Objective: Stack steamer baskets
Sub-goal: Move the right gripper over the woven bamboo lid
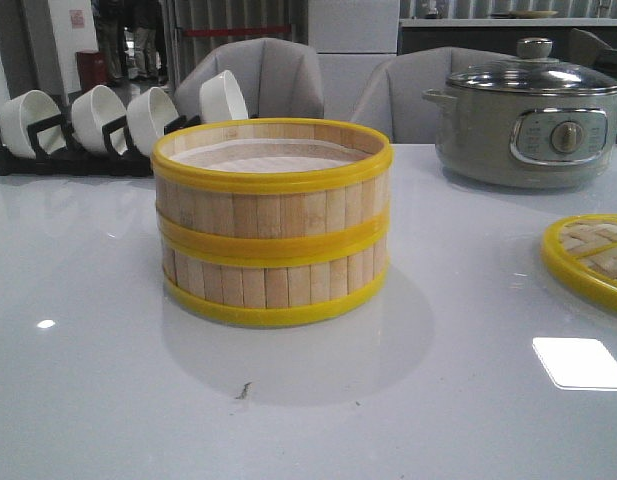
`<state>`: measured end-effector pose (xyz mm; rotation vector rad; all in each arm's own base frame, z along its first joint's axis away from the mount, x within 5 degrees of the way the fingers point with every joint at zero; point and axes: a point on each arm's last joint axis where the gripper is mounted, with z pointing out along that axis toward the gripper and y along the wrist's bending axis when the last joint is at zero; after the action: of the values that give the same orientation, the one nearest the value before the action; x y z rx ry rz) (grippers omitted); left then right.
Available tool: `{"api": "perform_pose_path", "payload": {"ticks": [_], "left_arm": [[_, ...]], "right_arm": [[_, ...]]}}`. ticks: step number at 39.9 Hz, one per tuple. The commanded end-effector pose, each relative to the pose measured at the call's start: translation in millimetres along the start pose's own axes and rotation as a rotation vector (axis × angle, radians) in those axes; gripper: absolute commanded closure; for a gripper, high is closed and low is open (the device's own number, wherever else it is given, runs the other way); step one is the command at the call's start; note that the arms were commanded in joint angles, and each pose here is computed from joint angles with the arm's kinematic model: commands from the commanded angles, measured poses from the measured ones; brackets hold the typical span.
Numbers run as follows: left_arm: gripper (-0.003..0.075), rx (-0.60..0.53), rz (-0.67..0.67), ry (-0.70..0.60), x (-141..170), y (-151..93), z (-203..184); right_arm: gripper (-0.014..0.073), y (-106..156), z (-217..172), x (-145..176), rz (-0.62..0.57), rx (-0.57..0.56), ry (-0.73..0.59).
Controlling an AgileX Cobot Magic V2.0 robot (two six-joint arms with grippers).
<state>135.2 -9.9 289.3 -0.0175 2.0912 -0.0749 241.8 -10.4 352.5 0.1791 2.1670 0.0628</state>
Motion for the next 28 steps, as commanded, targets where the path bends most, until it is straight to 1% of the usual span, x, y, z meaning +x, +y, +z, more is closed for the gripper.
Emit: {"api": "perform_pose_path", "payload": {"ticks": [1,13,16,19,28], "left_arm": [[0.0636,0.02,-0.014,-0.117,-16.6,-2.0,-5.1],[0.0636,0.018,-0.012,-0.115,-16.4,-1.9,-5.0],[0.0636,0.018,-0.012,-0.115,-16.4,-1.9,-5.0],[0.0636,0.018,-0.012,-0.115,-16.4,-1.9,-5.0],[0.0636,0.018,-0.012,-0.115,-16.4,-1.9,-5.0]], "right_arm": [[0.0048,2.1,-9.8,-16.3,-0.01,-0.01,-0.106],[0.0048,2.0,-8.3,-15.9,-0.01,-0.009,-0.1],[0.0071,2.0,-8.3,-15.8,-0.01,-0.009,-0.099],[0.0135,1.9,-8.3,-15.4,-0.01,-0.009,-0.095],[0.0461,1.6,-8.1,-12.3,-0.01,-0.006,-0.06]]}}
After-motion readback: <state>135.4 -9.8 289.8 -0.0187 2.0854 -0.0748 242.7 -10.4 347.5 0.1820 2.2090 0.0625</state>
